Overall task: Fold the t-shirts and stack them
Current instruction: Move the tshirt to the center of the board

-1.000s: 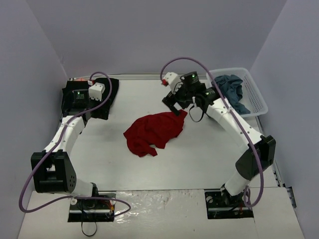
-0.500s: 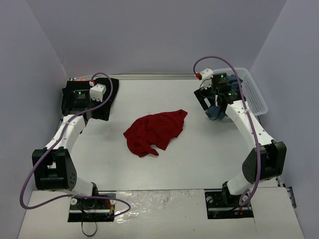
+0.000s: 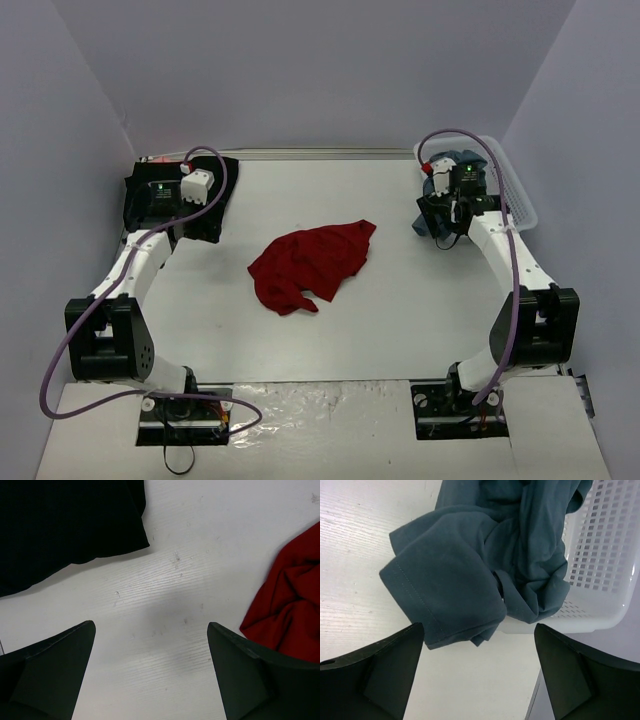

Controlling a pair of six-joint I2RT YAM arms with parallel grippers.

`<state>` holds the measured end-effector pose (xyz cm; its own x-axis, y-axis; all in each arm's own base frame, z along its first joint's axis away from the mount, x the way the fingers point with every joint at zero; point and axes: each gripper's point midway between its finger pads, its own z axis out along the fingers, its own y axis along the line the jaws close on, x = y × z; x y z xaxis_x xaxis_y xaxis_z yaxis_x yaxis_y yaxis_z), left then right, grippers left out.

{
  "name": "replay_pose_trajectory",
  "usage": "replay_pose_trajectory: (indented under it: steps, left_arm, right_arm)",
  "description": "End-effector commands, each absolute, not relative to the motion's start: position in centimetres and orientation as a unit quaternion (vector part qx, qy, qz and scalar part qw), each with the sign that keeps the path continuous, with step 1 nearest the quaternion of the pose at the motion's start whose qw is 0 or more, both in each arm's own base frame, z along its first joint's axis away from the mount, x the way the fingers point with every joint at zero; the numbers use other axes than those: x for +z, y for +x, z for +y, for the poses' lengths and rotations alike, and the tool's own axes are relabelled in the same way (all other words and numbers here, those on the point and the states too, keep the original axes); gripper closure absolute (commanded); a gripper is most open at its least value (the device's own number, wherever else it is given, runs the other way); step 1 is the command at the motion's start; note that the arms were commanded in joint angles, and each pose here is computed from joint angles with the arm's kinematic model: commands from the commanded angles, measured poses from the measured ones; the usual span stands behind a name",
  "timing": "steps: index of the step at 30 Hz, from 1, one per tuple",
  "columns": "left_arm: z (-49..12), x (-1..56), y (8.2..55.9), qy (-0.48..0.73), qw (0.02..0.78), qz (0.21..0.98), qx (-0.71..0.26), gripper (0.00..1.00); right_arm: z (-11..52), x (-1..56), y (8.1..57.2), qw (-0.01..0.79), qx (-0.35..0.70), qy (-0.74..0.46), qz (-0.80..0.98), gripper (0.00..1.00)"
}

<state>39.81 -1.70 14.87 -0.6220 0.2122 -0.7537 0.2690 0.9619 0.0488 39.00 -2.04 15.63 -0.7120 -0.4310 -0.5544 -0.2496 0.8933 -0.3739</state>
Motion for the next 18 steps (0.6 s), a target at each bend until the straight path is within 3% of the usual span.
replay_pose_trajectory:
  steps: [1,8,10,11,18]
  left_arm:
    - [-2.0,17.0,40.3,0.144,0.439,0.886,-0.034,0.06]
    - [-2.1,16.9,40.2,0.146,0.437,0.887,-0.037,0.06]
    - [-2.1,16.8,40.2,0.146,0.435,0.888,-0.036,0.06]
    - [-2.1,16.8,40.2,0.147,0.435,0.888,-0.037,0.06]
    - [-2.2,16.8,40.2,0.148,0.435,0.887,-0.038,0.06]
  right_arm:
    - [-2.7,16.5,38.8,0.348,-0.132,-0.179,0.91,0.14]
    - [-3.2,14.5,38.6,0.328,-0.117,-0.179,0.92,0.4]
    - [-2.7,14.2,38.6,0.328,-0.101,-0.184,0.921,0.43]
    - [-2.6,14.0,38.5,0.326,-0.098,-0.185,0.922,0.5]
    - [-2.1,13.5,38.4,0.323,-0.085,-0.19,0.923,0.53]
